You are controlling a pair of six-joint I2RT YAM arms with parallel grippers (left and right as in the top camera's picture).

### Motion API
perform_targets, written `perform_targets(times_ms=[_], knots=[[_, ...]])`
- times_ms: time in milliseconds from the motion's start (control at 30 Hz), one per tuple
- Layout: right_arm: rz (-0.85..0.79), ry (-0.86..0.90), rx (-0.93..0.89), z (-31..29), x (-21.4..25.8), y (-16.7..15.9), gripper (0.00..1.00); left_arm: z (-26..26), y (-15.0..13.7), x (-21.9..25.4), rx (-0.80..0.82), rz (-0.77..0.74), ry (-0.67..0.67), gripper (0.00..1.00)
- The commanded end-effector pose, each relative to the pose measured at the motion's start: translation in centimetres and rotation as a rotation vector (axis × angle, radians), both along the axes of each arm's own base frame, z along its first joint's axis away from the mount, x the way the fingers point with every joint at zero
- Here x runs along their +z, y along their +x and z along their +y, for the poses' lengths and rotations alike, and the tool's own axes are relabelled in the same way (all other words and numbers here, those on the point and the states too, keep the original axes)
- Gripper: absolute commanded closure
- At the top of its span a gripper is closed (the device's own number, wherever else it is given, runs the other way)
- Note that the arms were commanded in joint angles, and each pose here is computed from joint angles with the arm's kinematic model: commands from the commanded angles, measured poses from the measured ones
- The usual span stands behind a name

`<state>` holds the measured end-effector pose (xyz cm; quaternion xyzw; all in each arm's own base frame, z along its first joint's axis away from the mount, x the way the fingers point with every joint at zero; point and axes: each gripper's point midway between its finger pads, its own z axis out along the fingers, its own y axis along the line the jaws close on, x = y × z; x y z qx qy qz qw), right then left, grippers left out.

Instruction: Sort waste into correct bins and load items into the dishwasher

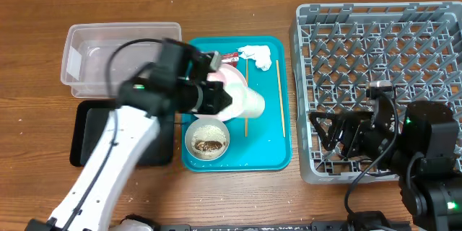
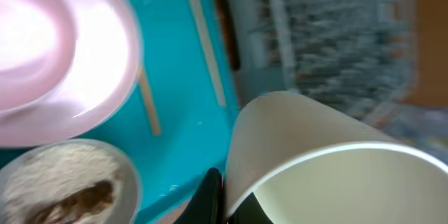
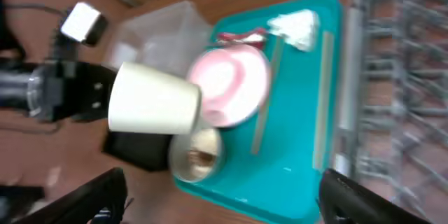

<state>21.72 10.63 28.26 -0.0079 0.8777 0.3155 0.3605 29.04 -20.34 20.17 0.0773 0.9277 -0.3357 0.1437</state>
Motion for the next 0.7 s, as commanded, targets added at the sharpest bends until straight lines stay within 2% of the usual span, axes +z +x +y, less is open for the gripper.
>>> perform_targets(times_ms=[0,67,133,267,500,567,667], knots=[[-0.129,0.16,0.274,3.9,4.3,-1.9,0.11,-1.9,-3.3,7.4,-0.326,-0.041,-0.507,0.96],[-0.194,0.253,0.423,5.7,6.5,-3.1,0.11,-1.6,-4.0,9.7,-0.382,-0.058,-0.649,0.96],[-0.228,0.308,0.519,6.5,7.8,-3.9,0.11,-1.5,-4.4,10.7,-0.405,-0.054,-0.705,0.96],[-0.193,0.346,0.561,7.4,7.7,-3.1,0.11,-1.7,-5.7,12.6,-0.472,-0.033,-0.823,0.96],[-0.173,0.393,0.696,10.1,7.9,-3.1,0.11,-1.8,-5.8,12.7,-0.478,-0.035,-0.825,0.96],[-0.185,0.399,0.768,11.7,7.9,-3.5,0.14,-1.9,-5.8,12.7,-0.482,-0.044,-0.824,0.96],[-0.184,0.42,0.835,13.6,8.1,-3.8,0.23,-1.9,-5.7,12.6,-0.481,-0.05,-0.818,0.96]])
